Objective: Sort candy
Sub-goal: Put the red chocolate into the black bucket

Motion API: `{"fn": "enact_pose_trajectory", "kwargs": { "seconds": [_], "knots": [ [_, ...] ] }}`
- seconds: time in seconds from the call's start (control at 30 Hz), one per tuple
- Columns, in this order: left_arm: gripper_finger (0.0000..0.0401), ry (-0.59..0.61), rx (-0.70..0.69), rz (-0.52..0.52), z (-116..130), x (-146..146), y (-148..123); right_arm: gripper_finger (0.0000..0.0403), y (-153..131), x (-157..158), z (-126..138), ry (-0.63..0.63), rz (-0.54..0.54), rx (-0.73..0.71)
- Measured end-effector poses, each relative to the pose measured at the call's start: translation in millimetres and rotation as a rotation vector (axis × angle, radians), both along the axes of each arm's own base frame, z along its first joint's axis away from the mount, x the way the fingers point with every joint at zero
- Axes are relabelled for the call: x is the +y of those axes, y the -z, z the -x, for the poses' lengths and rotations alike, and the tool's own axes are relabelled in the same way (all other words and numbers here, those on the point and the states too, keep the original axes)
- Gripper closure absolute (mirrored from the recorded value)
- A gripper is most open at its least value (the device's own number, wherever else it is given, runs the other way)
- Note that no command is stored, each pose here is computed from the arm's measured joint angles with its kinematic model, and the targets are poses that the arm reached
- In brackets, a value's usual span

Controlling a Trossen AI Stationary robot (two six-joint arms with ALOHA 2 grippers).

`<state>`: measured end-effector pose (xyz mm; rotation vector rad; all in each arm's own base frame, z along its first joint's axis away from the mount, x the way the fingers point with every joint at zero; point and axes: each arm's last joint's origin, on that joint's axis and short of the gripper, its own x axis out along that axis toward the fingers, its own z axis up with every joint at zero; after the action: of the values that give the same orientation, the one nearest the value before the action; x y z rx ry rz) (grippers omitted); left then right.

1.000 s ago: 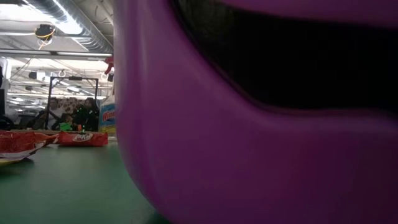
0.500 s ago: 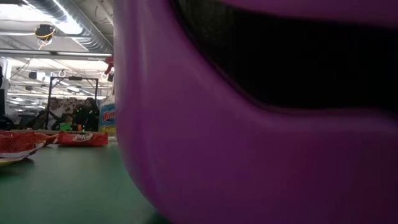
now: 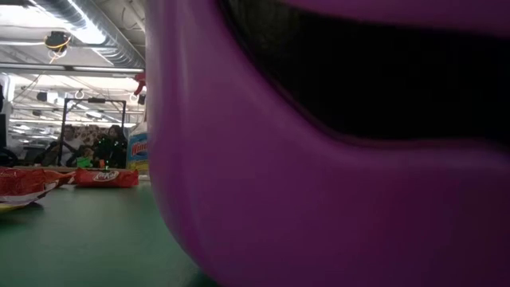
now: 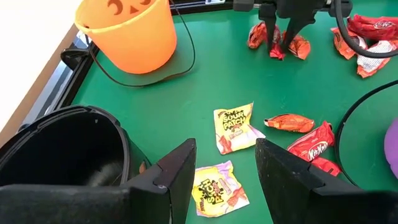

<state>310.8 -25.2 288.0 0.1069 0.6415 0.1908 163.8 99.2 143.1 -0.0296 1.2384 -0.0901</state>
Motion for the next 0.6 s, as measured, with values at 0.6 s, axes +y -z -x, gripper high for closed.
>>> {"fn": "enact_pose_trajectory", "kwargs": {
  "seconds": [0.6],
  "knots": [
    [0.0244,0.015,-0.027,-0.003,-1,-3,-2,0.0392,-46,9,-19,-0.051,0.051,-0.134]
  ]
}}
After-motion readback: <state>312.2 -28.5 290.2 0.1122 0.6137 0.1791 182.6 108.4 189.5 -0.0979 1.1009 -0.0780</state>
